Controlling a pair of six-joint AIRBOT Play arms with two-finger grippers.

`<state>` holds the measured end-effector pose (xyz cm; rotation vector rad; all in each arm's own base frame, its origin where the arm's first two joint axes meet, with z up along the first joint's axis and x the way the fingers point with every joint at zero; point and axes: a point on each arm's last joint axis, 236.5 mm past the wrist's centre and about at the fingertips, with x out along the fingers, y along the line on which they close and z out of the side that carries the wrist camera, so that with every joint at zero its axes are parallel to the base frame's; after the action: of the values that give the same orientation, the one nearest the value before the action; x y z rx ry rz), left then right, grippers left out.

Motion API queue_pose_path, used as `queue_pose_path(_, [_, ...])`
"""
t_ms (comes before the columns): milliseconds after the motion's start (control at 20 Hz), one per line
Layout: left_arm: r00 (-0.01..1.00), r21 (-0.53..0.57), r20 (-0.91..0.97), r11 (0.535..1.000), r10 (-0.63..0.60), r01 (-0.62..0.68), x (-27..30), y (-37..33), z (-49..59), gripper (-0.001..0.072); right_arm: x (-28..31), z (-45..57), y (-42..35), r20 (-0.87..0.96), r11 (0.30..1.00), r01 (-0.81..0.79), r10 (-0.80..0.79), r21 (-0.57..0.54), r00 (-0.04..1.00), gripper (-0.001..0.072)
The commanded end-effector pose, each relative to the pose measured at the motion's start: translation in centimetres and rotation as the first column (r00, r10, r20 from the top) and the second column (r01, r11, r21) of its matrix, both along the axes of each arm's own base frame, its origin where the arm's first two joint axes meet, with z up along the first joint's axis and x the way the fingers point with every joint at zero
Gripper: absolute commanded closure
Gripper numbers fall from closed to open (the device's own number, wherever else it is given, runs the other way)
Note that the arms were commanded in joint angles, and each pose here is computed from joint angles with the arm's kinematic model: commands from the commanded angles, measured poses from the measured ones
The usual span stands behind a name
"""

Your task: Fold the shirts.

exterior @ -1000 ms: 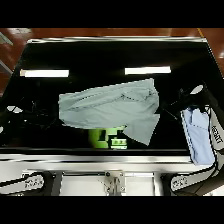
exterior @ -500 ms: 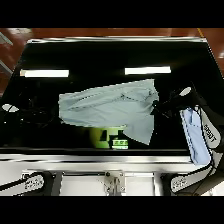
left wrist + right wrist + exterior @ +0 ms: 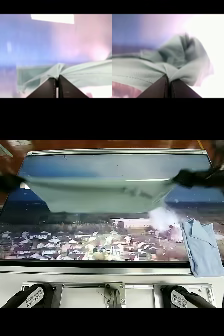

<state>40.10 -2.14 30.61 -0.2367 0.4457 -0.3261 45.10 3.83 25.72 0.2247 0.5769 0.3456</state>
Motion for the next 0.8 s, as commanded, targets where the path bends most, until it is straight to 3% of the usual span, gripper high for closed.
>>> queue_pose_path(0, [0.895, 0.144, 0.445, 0.989, -0.029, -0.04, -9.4, -2.9, 18.5, 0.0671, -10.3, 21.6, 0.0, 0.545, 0.989, 0.121, -0.057, -0.082, 0.836, 0.0653])
queue_pose_path(150, [0.811, 0.117, 0.585, 0.989, 0.004, -0.089, -16.9, -4.5, 24.4, 0.0671, -19.7, 27.9, -0.2, 0.685, 0.97, 0.23, -0.119, -0.073, 0.719, 0.0653])
queue_pose_path(350, [0.87, 0.236, 0.493, 0.959, 0.022, -0.158, -21.1, -4.3, 21.1, 0.0671, -25.7, 25.3, -1.0, 0.619, 0.936, 0.311, -0.147, -0.165, 0.772, 0.0653])
queue_pose_path(600, [0.929, 0.284, 0.365, 0.943, 0.064, -0.176, -21.6, -3.1, 17.6, 0.0671, -26.8, 23.8, -1.6, 0.566, 0.931, 0.332, -0.195, -0.149, 0.801, 0.0652])
queue_pose_path(750, [0.971, 0.28, 0.229, 0.95, 0.07, -0.135, -19.6, -2.4, 13.6, 0.0671, -23.6, 18.9, -2.0, 0.37, 0.939, 0.283, -0.196, -0.196, 0.908, 0.0653])
